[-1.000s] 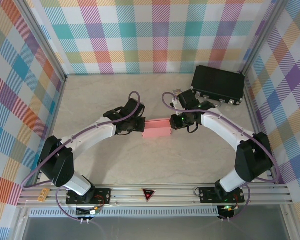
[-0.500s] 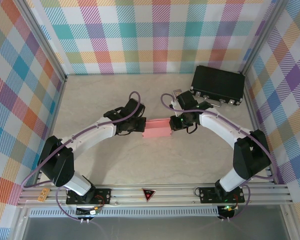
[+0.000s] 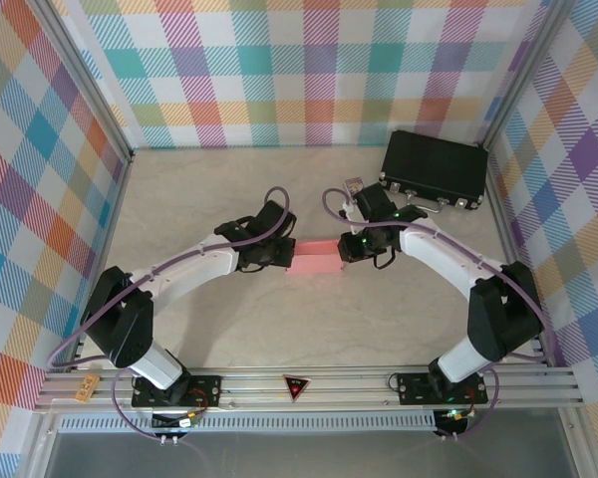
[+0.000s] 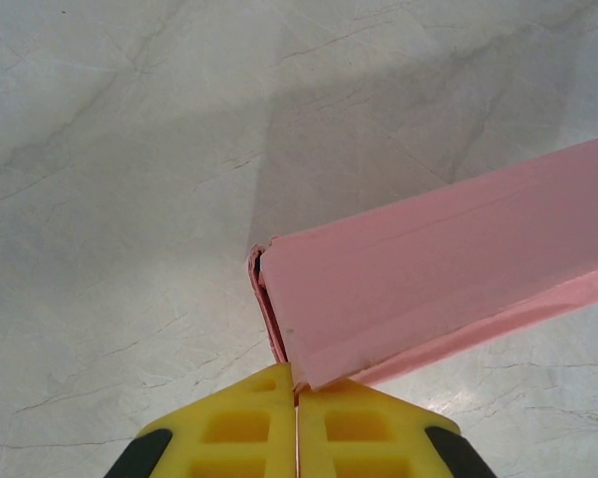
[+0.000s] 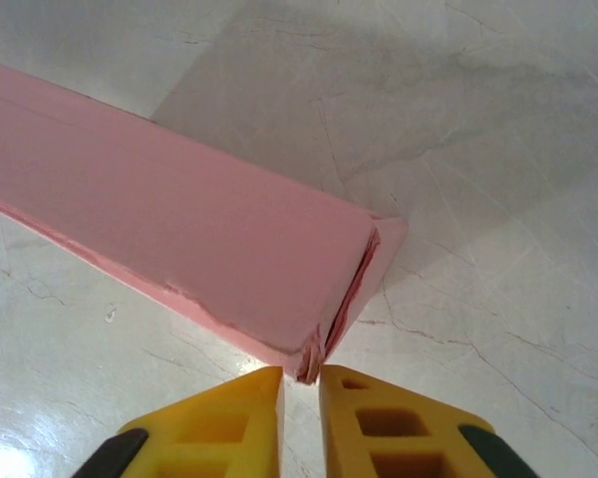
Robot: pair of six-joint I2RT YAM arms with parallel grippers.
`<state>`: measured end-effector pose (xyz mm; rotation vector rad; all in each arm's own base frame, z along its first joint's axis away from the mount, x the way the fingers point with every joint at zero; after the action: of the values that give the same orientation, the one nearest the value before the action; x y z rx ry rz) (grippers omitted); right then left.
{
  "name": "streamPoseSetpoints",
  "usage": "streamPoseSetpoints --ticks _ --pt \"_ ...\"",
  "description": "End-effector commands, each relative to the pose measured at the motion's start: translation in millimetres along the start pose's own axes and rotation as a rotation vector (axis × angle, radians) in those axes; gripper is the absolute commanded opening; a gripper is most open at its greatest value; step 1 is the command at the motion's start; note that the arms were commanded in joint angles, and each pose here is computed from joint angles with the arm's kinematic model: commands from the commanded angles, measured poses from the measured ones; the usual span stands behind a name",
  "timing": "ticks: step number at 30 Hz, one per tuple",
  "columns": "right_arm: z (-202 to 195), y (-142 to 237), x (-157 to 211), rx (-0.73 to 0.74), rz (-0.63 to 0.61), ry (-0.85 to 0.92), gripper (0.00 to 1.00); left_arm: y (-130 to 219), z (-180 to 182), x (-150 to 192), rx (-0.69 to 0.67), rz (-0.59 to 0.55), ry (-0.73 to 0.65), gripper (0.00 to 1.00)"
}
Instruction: Fold the paper box
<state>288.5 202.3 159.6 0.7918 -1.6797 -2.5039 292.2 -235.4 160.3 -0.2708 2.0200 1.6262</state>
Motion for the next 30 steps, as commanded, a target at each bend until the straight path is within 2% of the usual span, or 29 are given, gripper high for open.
streamPoseSetpoints --ticks 1,3,11,18,25,30 --pt "8.0 18.1 -10.7 -0.017 -0.090 0.002 0.21 -3.6 -1.6 10.9 -0.016 0.064 -0.037 0.10" --pt "8.4 22.8 -14.7 -0.012 -0.117 0.003 0.22 -2.0 -2.1 8.6 -0.016 0.057 -0.037 0.11" --pt "8.3 29.0 -30.8 0.011 -0.143 0.001 0.24 10.3 -3.5 0.7 -0.002 0.013 -0.033 0.30" --pt "5.2 28.5 -35.6 0.039 -0.144 -0.004 0.28 19.1 -4.6 -2.0 0.015 -0.013 -0.036 0.35" --pt "3.5 34.2 -42.5 0.060 -0.180 -0.006 0.29 38.3 -9.7 -11.0 0.074 -0.086 -0.035 0.40" --pt "-0.8 28.3 -46.8 0.081 -0.170 -0.025 0.29 46.5 -4.5 -21.6 0.043 -0.152 0.007 0.46"
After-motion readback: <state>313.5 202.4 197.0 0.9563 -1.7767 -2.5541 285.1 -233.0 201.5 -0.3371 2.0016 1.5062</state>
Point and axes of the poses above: each hand's point on the last joint's axis, 136 mm out from that joint toward the fingers, its own y axis back along the fingers, its own z axis along the line the jaws close on, x = y × z, the point moved 4 cm from there along y, back along the fingers
